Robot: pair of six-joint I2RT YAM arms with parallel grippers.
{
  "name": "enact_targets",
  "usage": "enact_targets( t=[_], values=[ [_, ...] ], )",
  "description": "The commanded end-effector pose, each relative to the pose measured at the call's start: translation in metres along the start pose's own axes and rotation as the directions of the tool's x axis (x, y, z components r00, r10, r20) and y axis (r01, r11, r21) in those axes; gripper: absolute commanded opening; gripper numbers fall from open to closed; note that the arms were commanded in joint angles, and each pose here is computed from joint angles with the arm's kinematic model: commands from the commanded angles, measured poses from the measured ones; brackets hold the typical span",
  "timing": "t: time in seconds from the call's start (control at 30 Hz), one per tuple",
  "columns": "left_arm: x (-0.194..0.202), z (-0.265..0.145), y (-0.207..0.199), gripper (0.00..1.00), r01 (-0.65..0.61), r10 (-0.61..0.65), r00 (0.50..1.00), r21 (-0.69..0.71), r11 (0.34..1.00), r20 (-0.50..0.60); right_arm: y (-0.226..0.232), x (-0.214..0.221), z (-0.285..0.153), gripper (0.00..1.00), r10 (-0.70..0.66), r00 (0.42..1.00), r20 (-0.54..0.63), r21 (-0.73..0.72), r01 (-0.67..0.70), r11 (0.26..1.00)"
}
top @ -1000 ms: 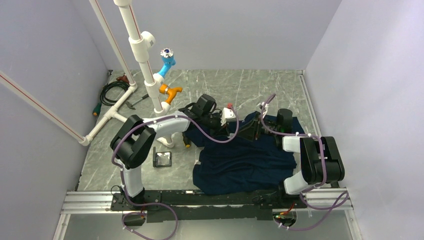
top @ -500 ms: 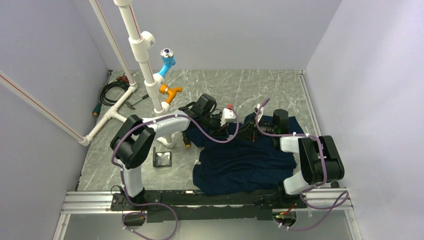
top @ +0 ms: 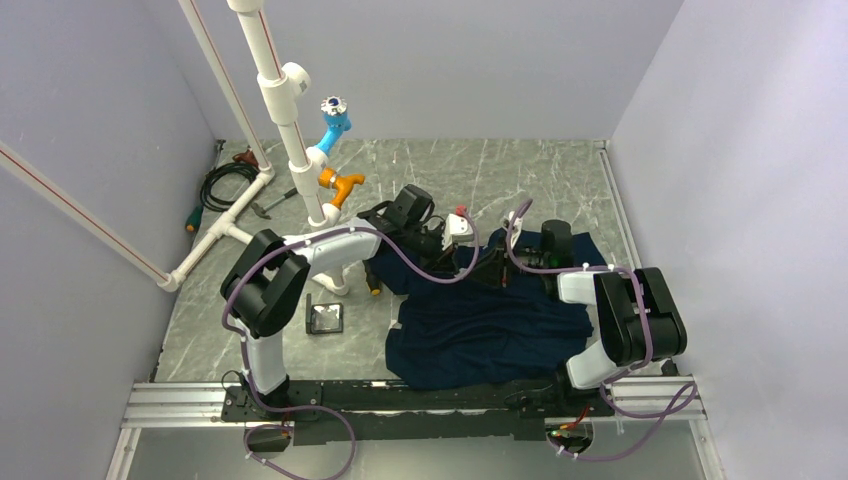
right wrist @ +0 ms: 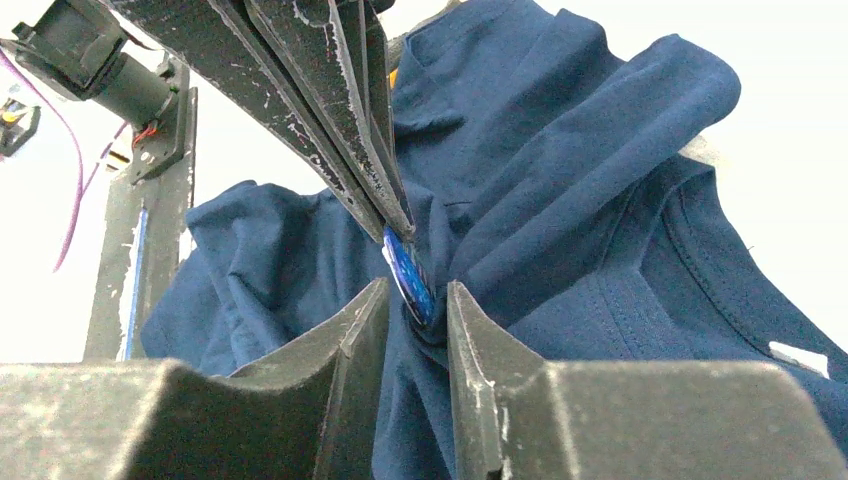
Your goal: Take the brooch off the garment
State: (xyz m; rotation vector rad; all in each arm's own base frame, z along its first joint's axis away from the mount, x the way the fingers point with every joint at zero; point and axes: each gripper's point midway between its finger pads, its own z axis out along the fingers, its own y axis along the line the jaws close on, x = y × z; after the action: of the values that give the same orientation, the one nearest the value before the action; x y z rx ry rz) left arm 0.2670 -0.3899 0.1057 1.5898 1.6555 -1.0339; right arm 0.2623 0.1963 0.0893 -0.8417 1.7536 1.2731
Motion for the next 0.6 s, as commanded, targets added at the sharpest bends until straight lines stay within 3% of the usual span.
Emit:
enact_targets(
  t=[0.0, 0.17, 0.23, 0.3, 0.43, 0.57],
  values=[
    [-0.027, -0.004, 0.001, 0.0, -0.055, 0.053, 0.997, 0.029, 0.998, 0.062, -0.002, -0.011, 0.003, 0.28, -0.087, 0.996, 0.01, -0.014, 0.087, 0.996],
    [-0.025, -0.002, 0.002, 0.0, -0.039, 0.038, 0.998, 0.029, 0.999, 0.056, -0.001, -0.011, 0.003, 0.07, -0.092, 0.996, 0.014, -0.013, 0.092, 0.996],
    [-0.024, -0.002, 0.004, 0.1, -0.033, 0.033, 0.998, 0.016, 0.999, 0.053, -0.002, -0.012, 0.002, 0.0, -0.091, 0.996, 0.017, -0.005, 0.091, 0.996],
    [-0.024, -0.006, 0.01, 0.24, -0.014, 0.015, 0.998, -0.026, 1.0, 0.063, -0.003, -0.012, 0.001, 0.0, -0.076, 0.997, 0.021, 0.005, 0.076, 0.997],
    [-0.024, -0.01, 0.019, 0.37, 0.039, -0.029, 0.995, -0.107, 0.993, 0.091, -0.011, -0.018, -0.007, 0.0, -0.001, 0.998, 0.064, 0.039, -0.001, 0.999],
    [-0.021, -0.009, 0.016, 0.41, 0.099, -0.085, 0.989, -0.115, 0.988, 0.122, -0.017, -0.022, -0.018, 0.0, 0.095, 0.988, 0.122, 0.051, -0.102, 0.993]
  ],
)
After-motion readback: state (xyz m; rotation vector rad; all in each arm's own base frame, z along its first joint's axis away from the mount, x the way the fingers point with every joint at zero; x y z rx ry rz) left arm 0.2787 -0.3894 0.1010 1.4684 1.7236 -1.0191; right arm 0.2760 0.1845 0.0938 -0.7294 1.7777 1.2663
